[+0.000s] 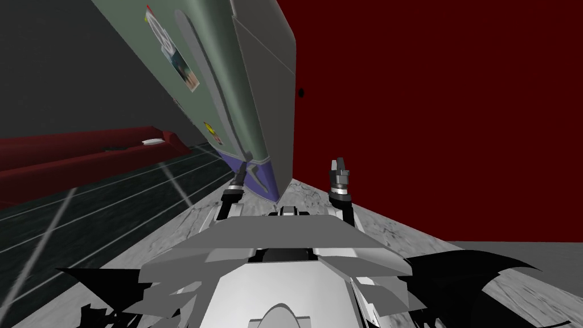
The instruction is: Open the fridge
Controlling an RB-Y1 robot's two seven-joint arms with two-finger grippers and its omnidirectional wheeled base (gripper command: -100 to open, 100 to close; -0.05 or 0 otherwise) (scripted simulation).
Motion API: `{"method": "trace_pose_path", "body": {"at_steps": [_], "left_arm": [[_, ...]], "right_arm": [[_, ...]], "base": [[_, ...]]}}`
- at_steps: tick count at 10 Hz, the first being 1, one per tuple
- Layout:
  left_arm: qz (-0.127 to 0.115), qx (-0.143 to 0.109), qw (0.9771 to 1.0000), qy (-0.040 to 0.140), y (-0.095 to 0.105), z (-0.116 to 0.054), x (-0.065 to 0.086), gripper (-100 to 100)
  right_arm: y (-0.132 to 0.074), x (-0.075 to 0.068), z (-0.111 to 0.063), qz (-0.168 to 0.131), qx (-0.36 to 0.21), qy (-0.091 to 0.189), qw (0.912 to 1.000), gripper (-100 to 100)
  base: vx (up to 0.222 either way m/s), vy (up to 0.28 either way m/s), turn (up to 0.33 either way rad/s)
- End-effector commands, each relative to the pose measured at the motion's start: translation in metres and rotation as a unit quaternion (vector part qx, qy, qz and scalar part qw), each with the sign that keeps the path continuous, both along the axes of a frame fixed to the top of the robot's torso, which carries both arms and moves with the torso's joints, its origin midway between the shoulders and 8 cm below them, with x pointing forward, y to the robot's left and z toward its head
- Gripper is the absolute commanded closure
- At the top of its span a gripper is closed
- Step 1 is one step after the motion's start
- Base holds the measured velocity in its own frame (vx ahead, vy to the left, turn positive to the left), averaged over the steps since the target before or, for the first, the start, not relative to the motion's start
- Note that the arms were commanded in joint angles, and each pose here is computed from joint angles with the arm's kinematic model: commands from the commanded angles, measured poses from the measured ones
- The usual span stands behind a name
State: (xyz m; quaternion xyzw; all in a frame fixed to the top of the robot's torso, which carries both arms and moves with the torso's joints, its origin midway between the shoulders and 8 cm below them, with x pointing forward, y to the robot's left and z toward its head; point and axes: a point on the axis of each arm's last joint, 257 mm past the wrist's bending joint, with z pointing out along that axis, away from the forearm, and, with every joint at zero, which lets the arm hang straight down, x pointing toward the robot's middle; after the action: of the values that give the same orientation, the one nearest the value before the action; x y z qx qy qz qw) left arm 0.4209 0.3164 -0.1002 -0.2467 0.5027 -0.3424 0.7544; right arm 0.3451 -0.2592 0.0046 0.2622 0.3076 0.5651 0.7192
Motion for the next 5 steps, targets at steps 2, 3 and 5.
{"method": "trace_pose_path", "body": {"at_steps": [2,3,5], "left_arm": [[0.007,0.01,0.9999,0.012,0.006,0.0,0.004,-100],[0.008,0.01,0.9998,0.012,0.006,0.003,0.004,-100],[0.008,0.011,0.9998,0.011,0.006,0.006,0.004,-100]], "right_arm": [[0.0,0.0,0.0,0.0,0.0,0.0,1.0,0],[0.0,0.0,0.0,0.0,0.0,0.0,1.0,0],[0.0,0.0,0.0,0.0,0.0,0.0,1.0,0]], "base": [[0.077,-0.02,-0.016],[0.079,-0.003,-0.034],[0.051,0.001,-0.015]]}}
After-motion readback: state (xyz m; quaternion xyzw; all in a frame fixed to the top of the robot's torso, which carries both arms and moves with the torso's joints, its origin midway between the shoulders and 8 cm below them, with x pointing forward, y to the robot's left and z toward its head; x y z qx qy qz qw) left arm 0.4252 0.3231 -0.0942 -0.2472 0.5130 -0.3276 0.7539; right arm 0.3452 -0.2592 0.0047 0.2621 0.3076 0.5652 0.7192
